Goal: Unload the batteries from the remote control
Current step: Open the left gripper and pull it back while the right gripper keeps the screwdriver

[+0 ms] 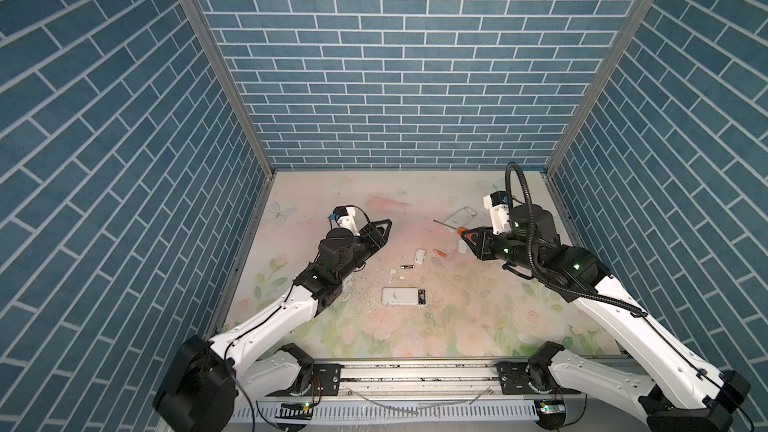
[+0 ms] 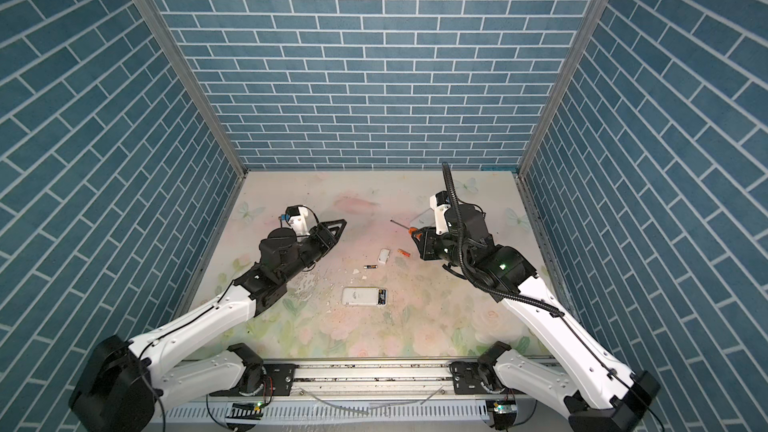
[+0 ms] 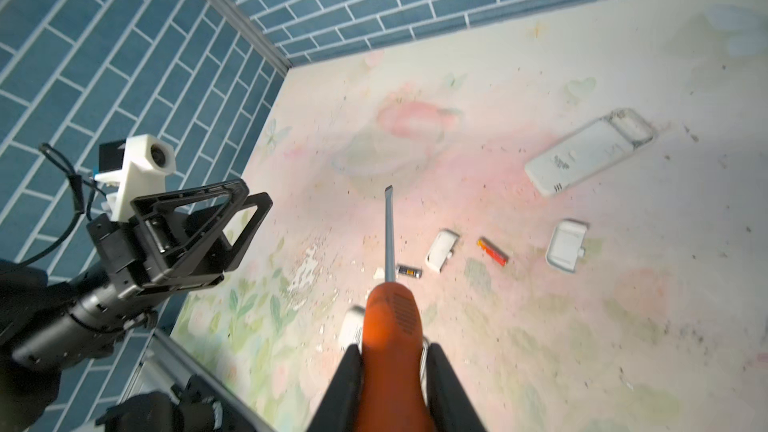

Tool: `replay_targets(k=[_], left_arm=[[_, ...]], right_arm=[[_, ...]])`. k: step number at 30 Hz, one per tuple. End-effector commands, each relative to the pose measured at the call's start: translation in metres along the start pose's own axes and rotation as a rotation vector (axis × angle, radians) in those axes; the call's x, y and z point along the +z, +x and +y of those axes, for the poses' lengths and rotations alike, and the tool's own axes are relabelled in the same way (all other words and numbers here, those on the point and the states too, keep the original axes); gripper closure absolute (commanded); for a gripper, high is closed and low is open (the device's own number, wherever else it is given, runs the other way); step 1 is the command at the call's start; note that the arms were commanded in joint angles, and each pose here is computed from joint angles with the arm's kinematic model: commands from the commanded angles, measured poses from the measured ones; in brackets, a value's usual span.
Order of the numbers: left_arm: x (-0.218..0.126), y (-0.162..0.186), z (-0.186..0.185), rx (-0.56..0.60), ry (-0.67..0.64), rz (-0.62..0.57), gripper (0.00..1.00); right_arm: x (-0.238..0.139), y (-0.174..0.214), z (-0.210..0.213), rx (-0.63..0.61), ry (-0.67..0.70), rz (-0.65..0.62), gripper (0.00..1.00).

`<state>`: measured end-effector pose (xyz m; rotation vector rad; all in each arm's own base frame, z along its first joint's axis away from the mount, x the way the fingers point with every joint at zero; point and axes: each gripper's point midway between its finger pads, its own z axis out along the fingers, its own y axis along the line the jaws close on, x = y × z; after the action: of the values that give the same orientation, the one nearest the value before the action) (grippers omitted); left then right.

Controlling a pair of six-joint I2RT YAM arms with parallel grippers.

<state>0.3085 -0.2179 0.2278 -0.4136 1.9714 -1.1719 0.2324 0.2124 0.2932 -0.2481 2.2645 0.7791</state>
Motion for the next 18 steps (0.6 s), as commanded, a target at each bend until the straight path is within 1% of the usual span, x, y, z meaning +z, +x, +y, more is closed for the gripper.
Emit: replay_targets(k=[1, 4, 8, 11, 13, 14, 16, 18], left_arm=[[-0.014, 0.039, 0.051, 0.14, -0.218, 0.208, 0.53], [-0.019, 0.058, 0.075, 0.156, -0.281, 0.288, 0.53], [-0.023, 0.077, 0.103, 0.17, -0.335, 0.344, 0.55], [-0.02, 0.088, 0.108, 0.21, -0.329, 0.374, 0.55], [-0.014, 0.097, 0.105, 0.253, -0.316, 0.412, 0.55], [-0.012, 0.103, 0.108, 0.271, -0.33, 0.439, 0.56], [-0.005, 0.113, 0.11, 0.292, -0.325, 0.48, 0.56], [0.001, 0.118, 0.114, 0.314, -0.322, 0.492, 0.56]], right_arm=[[-0.016, 0.02, 0.001, 0.029, 0.022, 0.136, 1.0], [-0.024, 0.031, -0.003, 0.052, 0.053, 0.209, 1.0], [-0.027, 0.058, -0.015, 0.09, 0.125, 0.343, 1.0], [-0.029, 0.084, -0.021, 0.112, 0.151, 0.456, 1.0], [-0.033, 0.099, -0.024, 0.123, 0.175, 0.518, 1.0], [-0.035, 0.106, -0.026, 0.127, 0.19, 0.545, 1.0], [-0.039, 0.114, -0.028, 0.132, 0.209, 0.575, 1.0], [-0.04, 0.119, -0.028, 0.142, 0.212, 0.584, 1.0]])
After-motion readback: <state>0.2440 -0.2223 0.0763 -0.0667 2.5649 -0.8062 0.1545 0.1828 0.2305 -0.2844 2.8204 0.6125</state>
